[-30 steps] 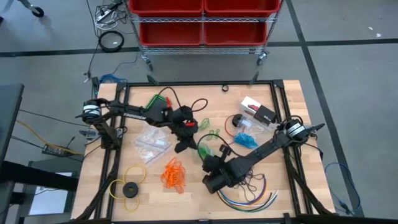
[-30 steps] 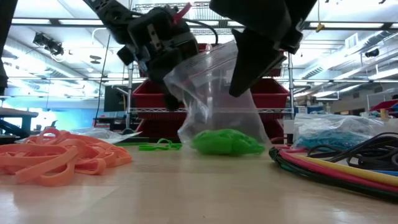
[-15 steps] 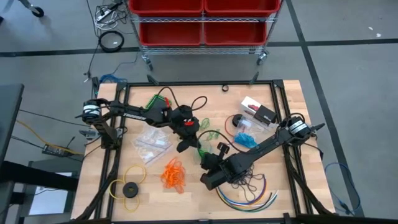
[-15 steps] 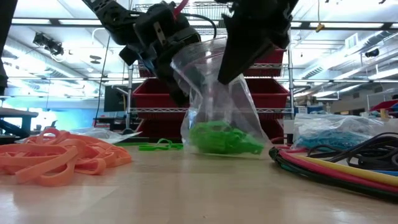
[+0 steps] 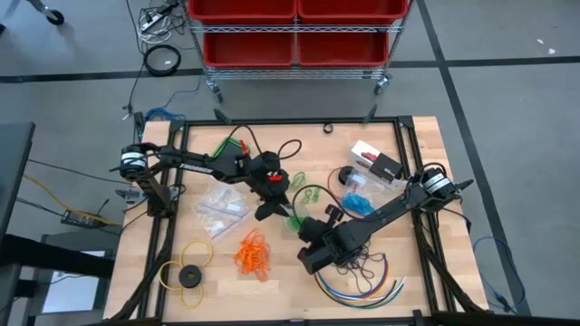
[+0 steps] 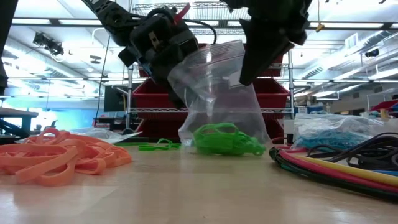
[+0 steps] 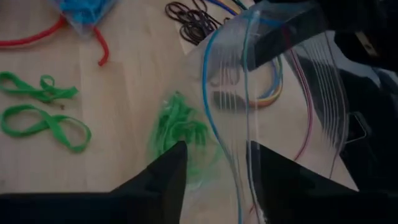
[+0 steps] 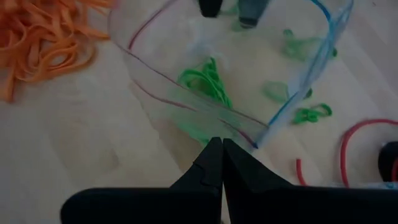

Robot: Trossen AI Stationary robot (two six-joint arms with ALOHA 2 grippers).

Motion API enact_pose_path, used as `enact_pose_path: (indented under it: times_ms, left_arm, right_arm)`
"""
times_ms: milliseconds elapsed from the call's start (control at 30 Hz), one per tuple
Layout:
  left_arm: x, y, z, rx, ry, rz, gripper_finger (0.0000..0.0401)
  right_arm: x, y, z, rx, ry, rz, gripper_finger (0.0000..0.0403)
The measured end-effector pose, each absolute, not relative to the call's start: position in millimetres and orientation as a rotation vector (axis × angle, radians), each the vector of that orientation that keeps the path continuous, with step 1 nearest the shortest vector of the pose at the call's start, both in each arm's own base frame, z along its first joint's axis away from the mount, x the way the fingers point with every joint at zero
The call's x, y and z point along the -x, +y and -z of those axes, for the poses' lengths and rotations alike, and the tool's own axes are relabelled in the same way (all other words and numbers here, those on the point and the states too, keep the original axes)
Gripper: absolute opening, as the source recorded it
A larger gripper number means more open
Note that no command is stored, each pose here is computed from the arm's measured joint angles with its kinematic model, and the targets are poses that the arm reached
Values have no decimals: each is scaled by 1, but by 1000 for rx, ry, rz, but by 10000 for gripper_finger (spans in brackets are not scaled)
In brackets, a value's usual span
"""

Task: Sort rubber bands
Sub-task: Adjust the transparent zip bag

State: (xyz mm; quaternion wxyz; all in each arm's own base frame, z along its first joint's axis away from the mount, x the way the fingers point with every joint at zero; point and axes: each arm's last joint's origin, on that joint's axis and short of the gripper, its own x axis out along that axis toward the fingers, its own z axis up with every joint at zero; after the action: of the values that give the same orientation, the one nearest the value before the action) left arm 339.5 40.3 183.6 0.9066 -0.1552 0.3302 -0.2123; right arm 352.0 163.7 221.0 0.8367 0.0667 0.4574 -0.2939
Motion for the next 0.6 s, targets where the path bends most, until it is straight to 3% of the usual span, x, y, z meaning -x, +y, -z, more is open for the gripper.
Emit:
enact_pose_path:
  times_ms: [233, 333, 467, 600]
  left_arm:
    - [-343, 41, -189, 329, 644, 429, 145]
    - [-345, 42, -193, 324, 679, 403, 105]
    - [-346, 43, -197, 274, 699, 395, 19]
    - [-349, 44, -203, 258, 685, 393, 6]
  right_arm:
    - [-356, 153, -222, -178, 962, 662, 0]
    - [-357, 147, -228, -200, 960, 656, 0]
    - [-351, 144, -243, -223, 941, 645, 0]
    - [-339, 139, -265, -258, 908, 644, 6]
